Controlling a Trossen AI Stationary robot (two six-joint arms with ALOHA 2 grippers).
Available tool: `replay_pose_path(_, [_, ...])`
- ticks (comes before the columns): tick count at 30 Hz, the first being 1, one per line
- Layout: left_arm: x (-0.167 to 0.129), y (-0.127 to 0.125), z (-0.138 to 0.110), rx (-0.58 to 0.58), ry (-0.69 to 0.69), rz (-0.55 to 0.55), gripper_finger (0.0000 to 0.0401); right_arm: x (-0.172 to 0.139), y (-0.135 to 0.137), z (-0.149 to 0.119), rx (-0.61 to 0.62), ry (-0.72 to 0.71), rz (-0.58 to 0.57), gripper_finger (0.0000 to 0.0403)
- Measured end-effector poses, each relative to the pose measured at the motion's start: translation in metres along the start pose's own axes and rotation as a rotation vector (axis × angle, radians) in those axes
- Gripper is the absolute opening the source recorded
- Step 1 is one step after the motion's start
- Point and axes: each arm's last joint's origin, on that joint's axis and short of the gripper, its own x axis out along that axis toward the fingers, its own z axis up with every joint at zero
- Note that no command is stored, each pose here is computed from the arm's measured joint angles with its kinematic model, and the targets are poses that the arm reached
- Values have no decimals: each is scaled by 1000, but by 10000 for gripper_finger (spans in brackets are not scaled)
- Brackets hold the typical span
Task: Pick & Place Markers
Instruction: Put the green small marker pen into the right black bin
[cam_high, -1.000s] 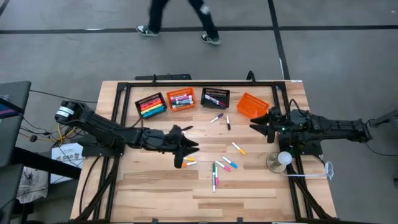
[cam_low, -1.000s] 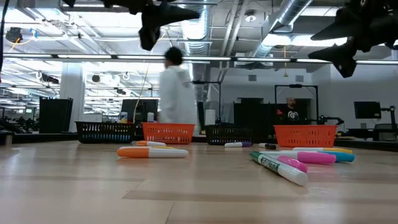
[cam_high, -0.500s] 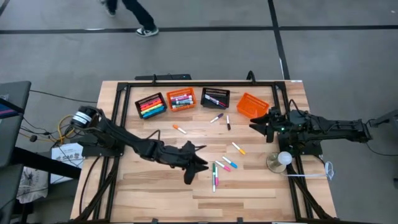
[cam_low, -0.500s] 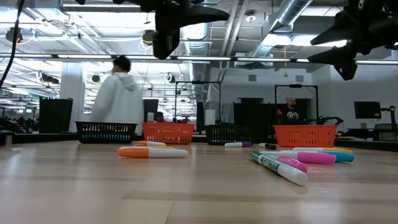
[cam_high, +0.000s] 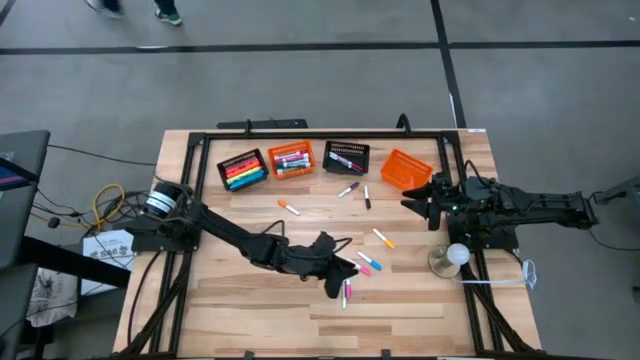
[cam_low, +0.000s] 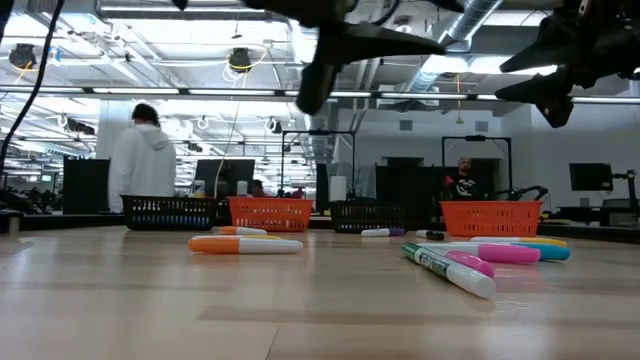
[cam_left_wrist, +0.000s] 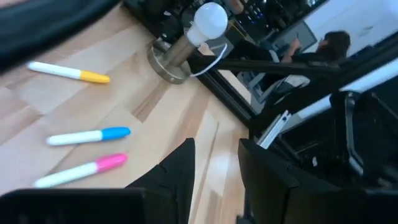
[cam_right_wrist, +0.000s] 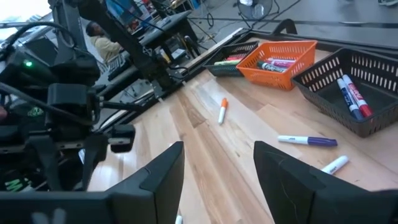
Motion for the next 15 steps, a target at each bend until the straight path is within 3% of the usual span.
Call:
replay_pose_path(7, [22,-17,6,-11,-51,20,101,0,0,0,-25,0,-1,183])
replay_pose_path(15, [21,-19,10,-16,-75,21,88,0,0,0,-35,1,0,181])
